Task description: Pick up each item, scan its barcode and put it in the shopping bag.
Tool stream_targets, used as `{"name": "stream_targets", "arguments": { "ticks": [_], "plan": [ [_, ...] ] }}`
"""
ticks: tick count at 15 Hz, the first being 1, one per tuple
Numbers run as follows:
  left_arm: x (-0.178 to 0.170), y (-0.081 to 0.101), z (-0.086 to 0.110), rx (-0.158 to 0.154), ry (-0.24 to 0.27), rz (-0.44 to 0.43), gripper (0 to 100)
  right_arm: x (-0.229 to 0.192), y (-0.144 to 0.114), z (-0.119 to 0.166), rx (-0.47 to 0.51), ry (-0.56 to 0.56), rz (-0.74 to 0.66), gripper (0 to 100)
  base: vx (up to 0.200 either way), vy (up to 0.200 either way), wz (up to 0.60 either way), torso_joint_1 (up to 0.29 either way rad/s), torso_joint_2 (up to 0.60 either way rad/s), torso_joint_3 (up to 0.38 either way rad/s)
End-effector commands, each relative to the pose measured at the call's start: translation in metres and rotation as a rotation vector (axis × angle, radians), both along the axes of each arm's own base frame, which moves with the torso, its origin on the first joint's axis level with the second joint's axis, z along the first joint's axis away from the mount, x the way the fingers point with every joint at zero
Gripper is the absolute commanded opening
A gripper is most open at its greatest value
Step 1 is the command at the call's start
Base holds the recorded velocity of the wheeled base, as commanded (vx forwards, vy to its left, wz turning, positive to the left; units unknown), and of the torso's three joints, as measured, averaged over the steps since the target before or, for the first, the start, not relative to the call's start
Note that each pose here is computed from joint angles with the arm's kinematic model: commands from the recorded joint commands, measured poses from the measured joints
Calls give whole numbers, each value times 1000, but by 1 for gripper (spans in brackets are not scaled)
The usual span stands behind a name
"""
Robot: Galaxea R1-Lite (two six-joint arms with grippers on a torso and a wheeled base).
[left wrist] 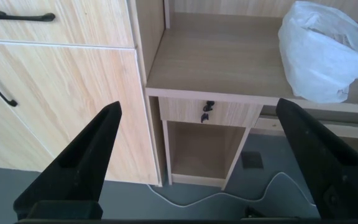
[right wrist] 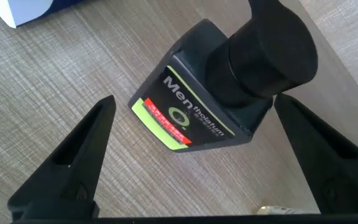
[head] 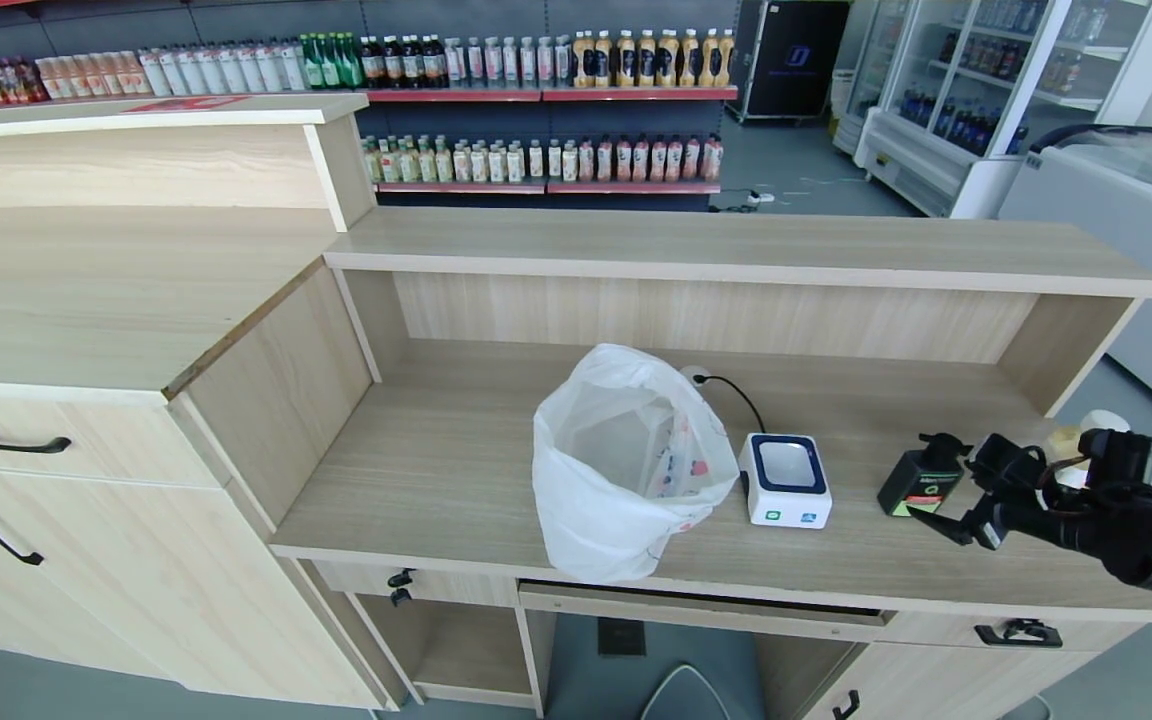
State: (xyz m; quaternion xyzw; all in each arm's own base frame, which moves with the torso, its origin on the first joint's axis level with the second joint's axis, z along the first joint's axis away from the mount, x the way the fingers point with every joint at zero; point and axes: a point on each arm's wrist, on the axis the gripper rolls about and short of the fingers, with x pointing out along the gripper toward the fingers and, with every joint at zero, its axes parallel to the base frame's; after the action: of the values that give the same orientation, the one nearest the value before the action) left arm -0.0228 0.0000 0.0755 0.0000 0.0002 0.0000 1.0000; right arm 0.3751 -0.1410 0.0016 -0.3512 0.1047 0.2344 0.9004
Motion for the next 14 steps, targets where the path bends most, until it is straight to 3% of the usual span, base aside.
{"name": "stream_targets", "arguments": {
  "ticks": [1, 11, 12, 14],
  "plan": [
    [0, 0, 0, 0, 0, 0, 100, 3, 1, -6, -2, 7, 6, 100, 0, 0, 0, 0, 0, 0],
    [0, 0, 0, 0, 0, 0, 100, 26, 30, -18, -13, 2, 80, 100, 0, 0, 0, 0, 0, 0],
    [0, 0, 0, 0, 0, 0, 100, 26, 31, -19, -18, 8, 71, 0, 0, 0, 0, 0, 0, 0],
    [0, 0, 0, 0, 0, 0, 100, 23, 32, -20, -22, 18, 68, 0, 0, 0, 0, 0, 0, 0]
  ]
}}
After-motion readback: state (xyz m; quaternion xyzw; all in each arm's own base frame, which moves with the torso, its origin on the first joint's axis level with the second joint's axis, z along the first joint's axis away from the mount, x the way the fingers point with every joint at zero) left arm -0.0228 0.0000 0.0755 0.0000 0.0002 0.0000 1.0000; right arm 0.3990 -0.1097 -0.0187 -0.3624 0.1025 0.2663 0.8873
